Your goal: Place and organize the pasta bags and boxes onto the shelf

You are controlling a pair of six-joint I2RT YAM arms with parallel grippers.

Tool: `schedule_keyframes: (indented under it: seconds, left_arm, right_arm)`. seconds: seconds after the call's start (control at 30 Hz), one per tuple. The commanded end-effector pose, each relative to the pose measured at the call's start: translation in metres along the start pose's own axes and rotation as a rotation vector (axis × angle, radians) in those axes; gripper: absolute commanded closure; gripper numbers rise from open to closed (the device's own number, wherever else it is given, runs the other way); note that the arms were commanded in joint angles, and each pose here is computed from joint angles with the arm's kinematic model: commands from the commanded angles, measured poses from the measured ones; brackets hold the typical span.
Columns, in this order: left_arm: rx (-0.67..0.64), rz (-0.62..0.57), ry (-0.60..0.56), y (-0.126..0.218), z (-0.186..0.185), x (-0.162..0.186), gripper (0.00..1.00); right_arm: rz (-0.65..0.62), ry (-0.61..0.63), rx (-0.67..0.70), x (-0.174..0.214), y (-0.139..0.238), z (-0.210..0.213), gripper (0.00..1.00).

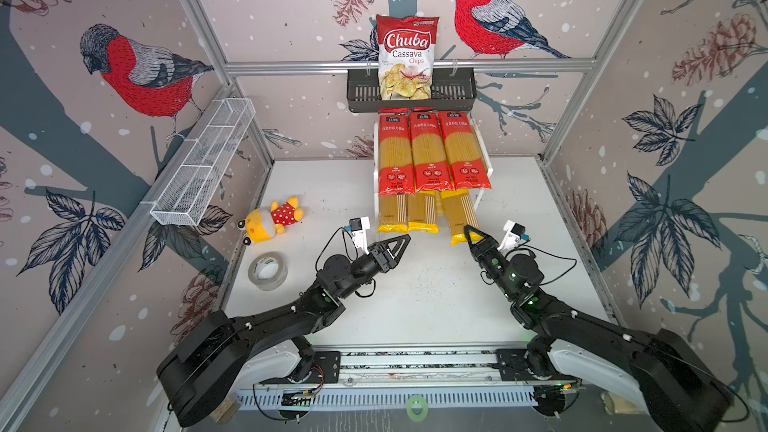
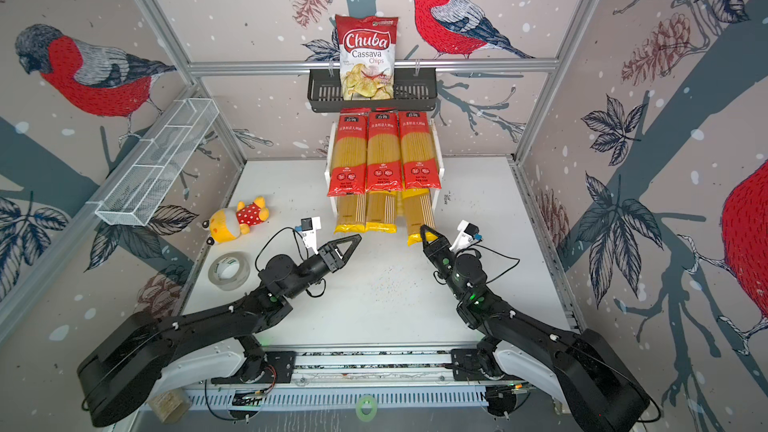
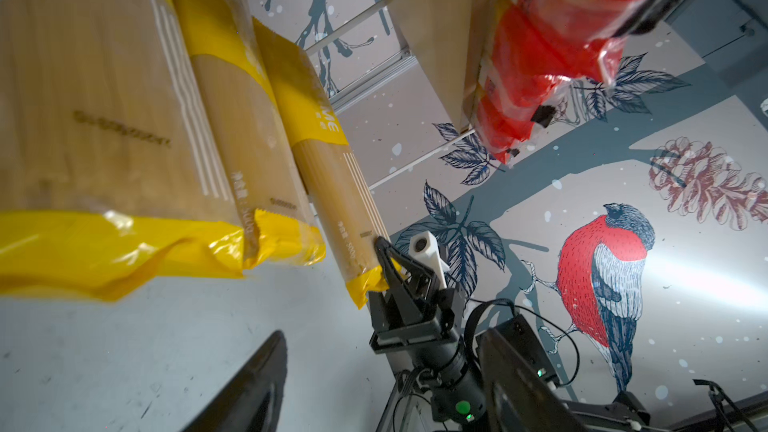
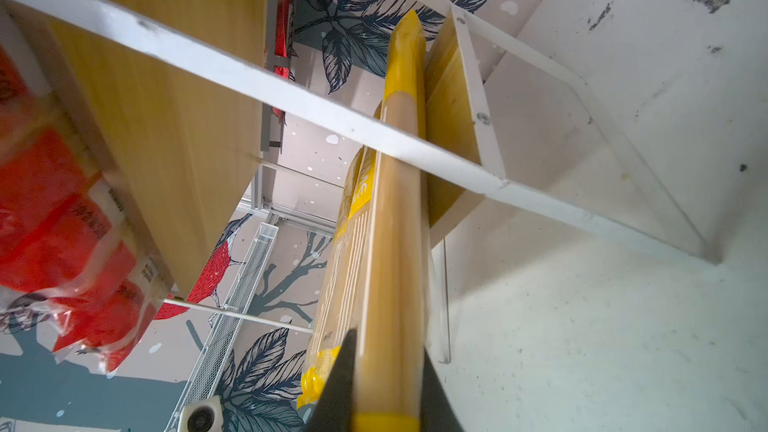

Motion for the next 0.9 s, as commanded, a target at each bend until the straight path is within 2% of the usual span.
schedule_keyframes:
  seconds: [0.0,0.27,0.47,0.87]
  left_arm:
    - [-0.051,0.008,-0.033,0.006,0.006,0.007,0.28]
    - [-0.087,0.012,-0.037,0.019,0.013,0.016,0.28]
    - [-0.105,0.008,-0.049,0.024,0.015,0.017,0.28]
    - [-0.107,0.007,-0.062,0.026,0.017,0.019,0.28]
  right_arm:
    - [-0.088,-0.091,-0.100,-0.009,-0.008,0.024,0.98]
    - [-0.105,-0.115,-0.044,-0.005,-0.033,0.030,0.91]
    - [-0.038,-0.143,0.002,0.006,-0.042,0.016,0.92]
    - [0.035,-0.097,0.062,0.011,-0.043,0.006,0.92]
Point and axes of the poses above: each gripper's point midway between its finger pads, its own y axis back along the fingers, its own z axis along the line the jaws close on, x = y × z, the point moved 8 cm from there along y, back along the fingers, and after that the axes turned 11 degrees about -y, right-handed, at the moved point
